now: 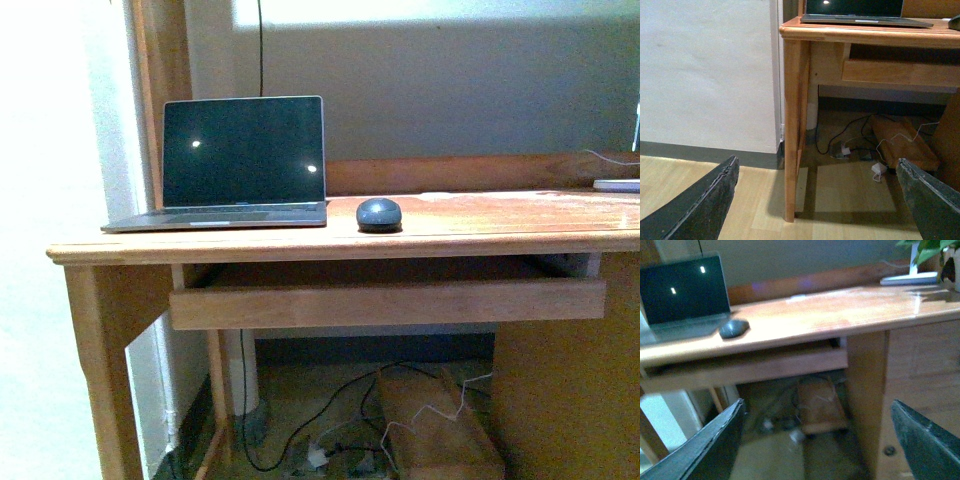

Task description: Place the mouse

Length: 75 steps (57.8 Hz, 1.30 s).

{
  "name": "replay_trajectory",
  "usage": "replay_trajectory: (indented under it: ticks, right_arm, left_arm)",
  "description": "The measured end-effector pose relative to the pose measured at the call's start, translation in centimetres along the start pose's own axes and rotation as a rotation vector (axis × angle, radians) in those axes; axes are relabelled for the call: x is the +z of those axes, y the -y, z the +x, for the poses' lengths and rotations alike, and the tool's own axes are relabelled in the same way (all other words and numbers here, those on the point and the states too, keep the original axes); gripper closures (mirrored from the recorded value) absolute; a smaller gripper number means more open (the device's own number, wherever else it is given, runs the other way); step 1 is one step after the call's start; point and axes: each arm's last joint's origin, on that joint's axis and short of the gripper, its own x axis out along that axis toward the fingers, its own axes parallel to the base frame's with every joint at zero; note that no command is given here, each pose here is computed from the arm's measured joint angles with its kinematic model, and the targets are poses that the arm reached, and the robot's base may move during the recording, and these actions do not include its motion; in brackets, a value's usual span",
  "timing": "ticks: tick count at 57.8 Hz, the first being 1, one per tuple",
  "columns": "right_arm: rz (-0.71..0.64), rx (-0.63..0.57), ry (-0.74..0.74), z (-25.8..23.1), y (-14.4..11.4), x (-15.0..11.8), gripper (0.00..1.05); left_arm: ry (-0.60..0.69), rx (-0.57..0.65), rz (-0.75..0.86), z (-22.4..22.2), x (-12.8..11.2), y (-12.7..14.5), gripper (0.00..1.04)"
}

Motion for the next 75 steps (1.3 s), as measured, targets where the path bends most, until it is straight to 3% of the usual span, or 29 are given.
replay_trajectory:
  ticks: [7,27,36,42,75]
  right_arm:
    - [-0.066,-0.007,-0.033,-0.1,1.3,-2.1,0.46]
    - [-0.089,-0.017,-0.025,-0.2,3.4,-4.6,1.02]
    - [-0.087,0.016,-0.027,-0.3,4.2,-5.3,1.02]
    - [-0.087,-0.027,-0.025,-0.3,4.9,-5.7,1.02]
    - [-0.087,-0.024,-0.019,-0.4,5.2,-7.5,1.02]
  left_arm:
    - [0.0,0.0,0.0,0.0,0.0,0.0,0.08]
    - [0.0,0.0,0.0,0.0,0.0,0.0,0.08]
    - [0.0,0.0,0.0,0.0,0.0,0.0,0.08]
    - [0.0,0.0,0.0,0.0,0.0,0.0,0.08]
    - [0.0,0.0,0.0,0.0,0.0,0.0,0.08]
